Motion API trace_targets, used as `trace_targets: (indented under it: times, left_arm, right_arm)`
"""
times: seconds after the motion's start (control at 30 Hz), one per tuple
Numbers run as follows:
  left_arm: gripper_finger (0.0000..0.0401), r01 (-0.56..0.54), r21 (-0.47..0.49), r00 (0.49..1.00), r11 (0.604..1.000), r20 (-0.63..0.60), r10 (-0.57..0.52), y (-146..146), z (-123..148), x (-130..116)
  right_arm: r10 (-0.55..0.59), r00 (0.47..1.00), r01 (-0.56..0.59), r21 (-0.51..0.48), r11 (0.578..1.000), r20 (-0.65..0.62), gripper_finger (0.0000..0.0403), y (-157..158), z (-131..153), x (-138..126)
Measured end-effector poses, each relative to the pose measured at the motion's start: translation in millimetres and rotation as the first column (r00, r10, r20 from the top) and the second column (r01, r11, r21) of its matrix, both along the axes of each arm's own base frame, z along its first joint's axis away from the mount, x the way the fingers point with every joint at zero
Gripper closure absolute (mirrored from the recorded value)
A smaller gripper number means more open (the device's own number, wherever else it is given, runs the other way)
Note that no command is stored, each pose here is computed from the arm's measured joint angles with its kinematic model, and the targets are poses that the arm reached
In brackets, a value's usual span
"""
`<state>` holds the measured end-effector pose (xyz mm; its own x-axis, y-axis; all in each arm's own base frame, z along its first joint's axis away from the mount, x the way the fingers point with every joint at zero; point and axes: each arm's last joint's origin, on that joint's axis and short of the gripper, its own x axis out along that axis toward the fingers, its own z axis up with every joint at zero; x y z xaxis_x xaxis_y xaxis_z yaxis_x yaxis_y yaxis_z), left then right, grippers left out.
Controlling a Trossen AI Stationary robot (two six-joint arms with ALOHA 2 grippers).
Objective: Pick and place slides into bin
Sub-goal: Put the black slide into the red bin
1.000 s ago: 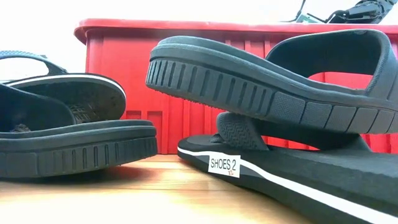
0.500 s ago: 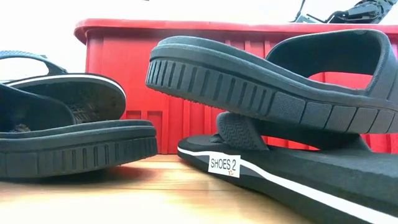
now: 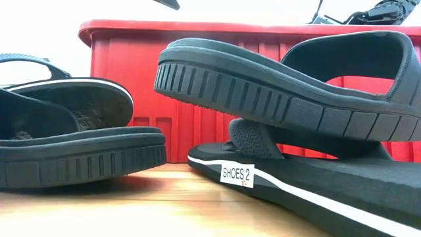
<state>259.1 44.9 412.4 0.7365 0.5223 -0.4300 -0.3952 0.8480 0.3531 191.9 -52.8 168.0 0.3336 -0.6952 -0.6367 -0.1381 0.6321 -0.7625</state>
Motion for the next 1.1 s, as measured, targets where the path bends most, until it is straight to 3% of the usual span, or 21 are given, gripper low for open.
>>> trace_targets:
  times: [0.47, 1.1]
  left_arm:
    - [0.0375, -0.007, -0.020, 0.999, 1.000, -0.033, 0.007, -0.8, -4.1, -0.1]
    - [0.0375, 0.003, -0.020, 1.000, 1.000, -0.031, -0.004, -3.8, -4.1, 0.5]
  right_arm:
    - [0.000, 1.000, 0.000, 0.005, 1.000, -0.021, 0.0394, 0.3, -1.1, -1.6]
    - [-0.001, 1.000, 0.001, 0.004, 1.000, -0.022, 0.0320, 0.3, -1.2, -1.7]
